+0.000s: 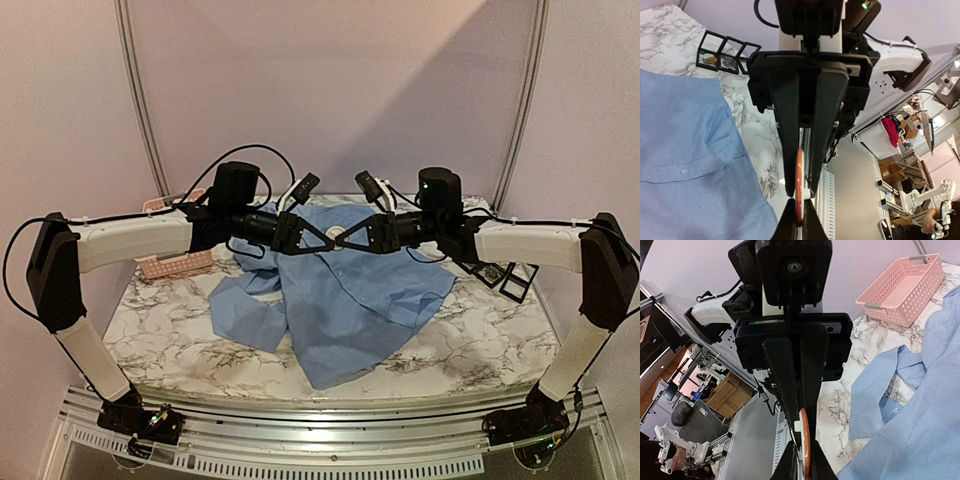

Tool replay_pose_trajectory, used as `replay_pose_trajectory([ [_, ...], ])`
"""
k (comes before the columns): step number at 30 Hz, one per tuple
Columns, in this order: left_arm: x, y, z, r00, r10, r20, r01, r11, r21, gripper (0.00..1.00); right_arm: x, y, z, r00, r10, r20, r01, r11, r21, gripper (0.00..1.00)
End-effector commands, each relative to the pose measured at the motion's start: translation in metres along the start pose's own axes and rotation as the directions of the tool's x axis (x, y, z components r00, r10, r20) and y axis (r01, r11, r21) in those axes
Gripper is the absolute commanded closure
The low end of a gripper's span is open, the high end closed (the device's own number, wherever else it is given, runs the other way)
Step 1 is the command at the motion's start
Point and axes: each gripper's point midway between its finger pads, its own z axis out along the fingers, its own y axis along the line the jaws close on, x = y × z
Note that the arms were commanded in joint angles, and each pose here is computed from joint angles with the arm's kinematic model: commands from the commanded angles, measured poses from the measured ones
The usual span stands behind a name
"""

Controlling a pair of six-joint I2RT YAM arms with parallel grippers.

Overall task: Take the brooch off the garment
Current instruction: Close the brooch securely.

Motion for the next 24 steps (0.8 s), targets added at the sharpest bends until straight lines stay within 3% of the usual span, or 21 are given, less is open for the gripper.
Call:
replay_pose_trajectory([
  [1,0.0036,0.0011,0.0019,1.000,0.003,-0.004,-0.002,1.000,0.012,1.00,0.0021,-0.0051,0.0037,1.000,0.009,-0.001,-0.009,1.000,0.007,0.93],
  [24,0.0033,-0.0013,0.0008,1.000,0.012,-0.004,-0.012,1.000,0.009,1.00,-0.0035,-0.0124,0.0028,0.999,0.017,0.033,-0.018,0.998,0.057,1.00],
])
